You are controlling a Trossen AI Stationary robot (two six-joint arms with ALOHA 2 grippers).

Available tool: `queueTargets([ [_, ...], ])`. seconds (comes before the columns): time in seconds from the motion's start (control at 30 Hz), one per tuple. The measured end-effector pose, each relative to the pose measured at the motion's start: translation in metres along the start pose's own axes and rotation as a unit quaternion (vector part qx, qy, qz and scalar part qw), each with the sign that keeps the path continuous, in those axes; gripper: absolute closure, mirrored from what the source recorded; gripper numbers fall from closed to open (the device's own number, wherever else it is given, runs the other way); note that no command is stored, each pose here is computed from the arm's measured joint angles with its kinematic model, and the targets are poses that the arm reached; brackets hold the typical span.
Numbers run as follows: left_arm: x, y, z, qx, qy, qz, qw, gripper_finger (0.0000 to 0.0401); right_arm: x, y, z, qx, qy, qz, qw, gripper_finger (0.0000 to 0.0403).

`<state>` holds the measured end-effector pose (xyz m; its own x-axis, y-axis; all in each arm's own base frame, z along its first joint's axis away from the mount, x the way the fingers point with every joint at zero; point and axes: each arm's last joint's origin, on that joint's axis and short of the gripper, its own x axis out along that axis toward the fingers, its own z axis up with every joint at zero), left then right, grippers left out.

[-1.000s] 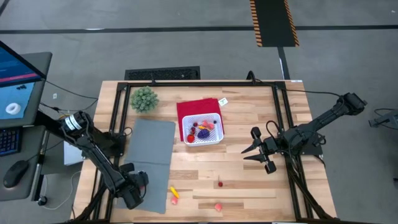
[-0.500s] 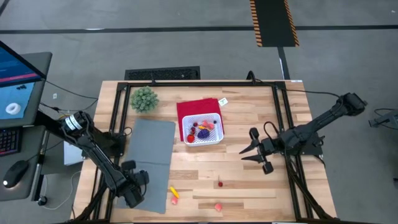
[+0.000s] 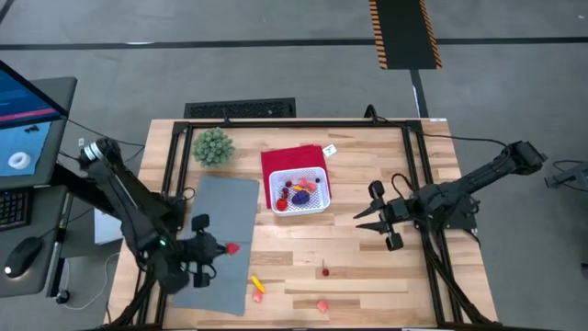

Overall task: Pick and placing Produce into tupperware
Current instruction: Put the red strawberry into the white bin

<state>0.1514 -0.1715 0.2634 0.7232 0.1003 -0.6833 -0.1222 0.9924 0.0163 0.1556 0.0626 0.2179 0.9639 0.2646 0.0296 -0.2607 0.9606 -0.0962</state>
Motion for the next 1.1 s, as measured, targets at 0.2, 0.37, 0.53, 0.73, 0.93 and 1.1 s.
queueTargets([
  [0.2, -0.026, 0.027, 0.029, 0.039, -0.111, -0.004, 0.993, 0.0401, -0.007, -0.019, 0.008, -0.015, -0.029, -0.034, 0.999, 0.0277],
  [0.37, -0.029, 0.047, 0.052, 0.072, -0.151, -0.018, 0.986, 0.0401, -0.009, -0.044, 0.007, -0.011, -0.031, -0.052, 0.998, 0.0277],
  [0.53, -0.02, 0.067, 0.077, 0.097, -0.173, -0.058, 0.978, 0.0401, -0.012, -0.067, 0.001, 0.02, -0.023, -0.023, 0.999, 0.0277],
  [0.73, -0.005, 0.104, 0.104, 0.113, -0.215, -0.076, 0.967, 0.0401, -0.01, -0.076, -0.003, 0.017, -0.021, 0.0, 1.0, 0.0277],
  [0.93, 0.025, 0.157, 0.108, 0.083, -0.285, -0.128, 0.946, 0.0401, -0.006, -0.078, -0.007, 0.008, -0.016, 0.0, 1.0, 0.0277],
  [1.1, 0.049, 0.188, 0.092, 0.058, -0.303, -0.146, 0.94, 0.0401, -0.002, -0.075, -0.016, 0.007, 0.014, 0.038, 0.999, 0.0277],
])
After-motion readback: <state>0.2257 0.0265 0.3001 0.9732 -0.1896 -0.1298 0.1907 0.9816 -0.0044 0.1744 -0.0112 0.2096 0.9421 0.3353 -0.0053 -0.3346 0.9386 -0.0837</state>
